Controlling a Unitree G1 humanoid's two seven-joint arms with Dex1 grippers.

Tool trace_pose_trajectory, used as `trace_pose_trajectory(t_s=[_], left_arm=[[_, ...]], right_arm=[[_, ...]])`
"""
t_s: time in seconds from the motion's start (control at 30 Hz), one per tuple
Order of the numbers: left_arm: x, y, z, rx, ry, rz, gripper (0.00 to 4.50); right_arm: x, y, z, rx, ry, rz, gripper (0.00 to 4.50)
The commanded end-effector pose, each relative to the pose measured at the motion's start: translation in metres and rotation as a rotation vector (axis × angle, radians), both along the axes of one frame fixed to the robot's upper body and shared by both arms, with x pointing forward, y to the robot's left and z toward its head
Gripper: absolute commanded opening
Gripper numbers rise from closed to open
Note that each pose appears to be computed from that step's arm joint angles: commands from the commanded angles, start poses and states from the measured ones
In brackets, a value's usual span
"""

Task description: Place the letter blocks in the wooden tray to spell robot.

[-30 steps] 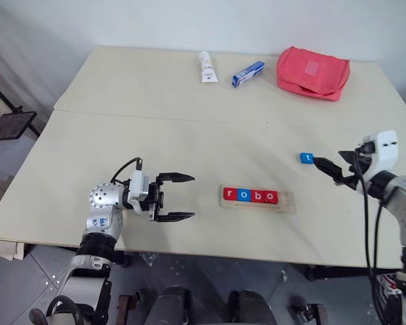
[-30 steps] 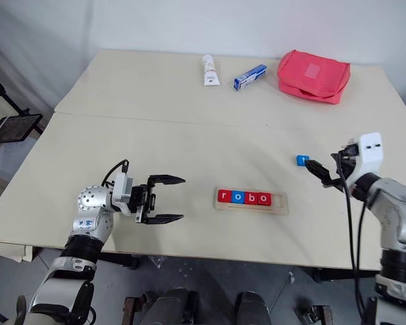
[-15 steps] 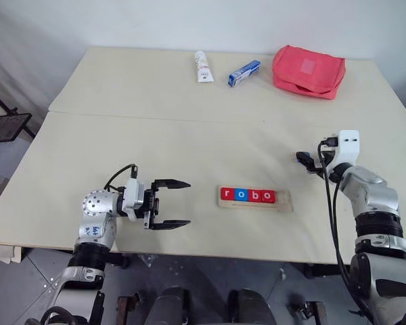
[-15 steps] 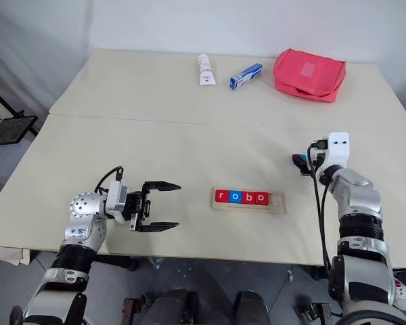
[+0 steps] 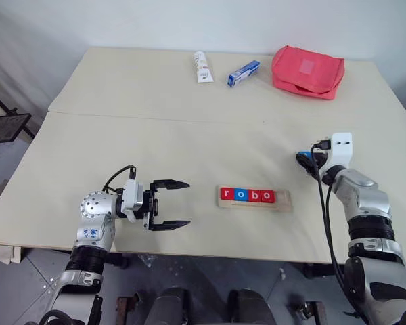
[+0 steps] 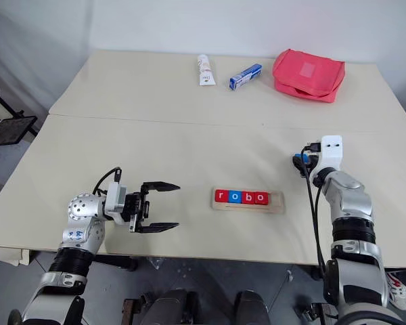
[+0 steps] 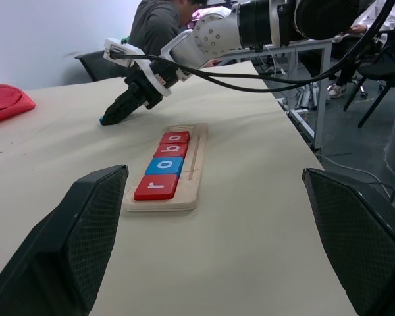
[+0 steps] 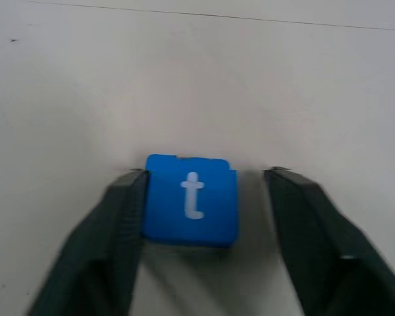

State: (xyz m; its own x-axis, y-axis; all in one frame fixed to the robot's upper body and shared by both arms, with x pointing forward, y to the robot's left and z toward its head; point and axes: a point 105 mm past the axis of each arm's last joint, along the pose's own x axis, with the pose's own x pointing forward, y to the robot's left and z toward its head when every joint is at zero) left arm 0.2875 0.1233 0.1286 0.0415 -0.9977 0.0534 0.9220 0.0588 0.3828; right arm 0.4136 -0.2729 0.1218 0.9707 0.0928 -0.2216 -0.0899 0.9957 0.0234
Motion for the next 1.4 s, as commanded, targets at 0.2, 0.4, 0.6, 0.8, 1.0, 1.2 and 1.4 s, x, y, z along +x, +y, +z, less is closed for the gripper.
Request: trace_pose_trajectory(t_s=[0.2,0.4,0.6,0.8,1.0,1.2,1.4], left_arm=[[0.004,-0.001,0.006,-0.008,-0.024,-0.018,4.5],[0.005,0.002,0.004,0.006,-0.009,-0.048,4.5],[0.01,0.001,0.003,0.009,-0.003,-0.057,4.5],[0.012,-0.008,0.002,0.002,-0.001,-0.085,4.5],[0.013,-0.008,0.004,-0.001,-0.008,-0.083,4.5],[0.011,-0.004,0.003,0.002,-0.01,-0.071,4.5],[0.009,-0.005,0.003,0.0,-0.01,-0.067,4.5]], right_arm=[[-0.024,0.004,0.027,-0.012,-0.103,-0.043,1.47],[-0.075,0.02,0.034,-0.049,-0.103,-0.057,1.47],[-0.122,0.032,0.022,-0.02,-0.045,-0.129,1.47],[-0.14,0.034,0.003,-0.004,0.02,-0.144,1.47],[-0.141,0.032,-0.001,-0.003,0.022,-0.13,2.88],[-0.149,0.046,0.006,-0.014,0.01,0.003,4.45],[-0.163,0.052,0.014,-0.216,0.094,0.356,4.45]])
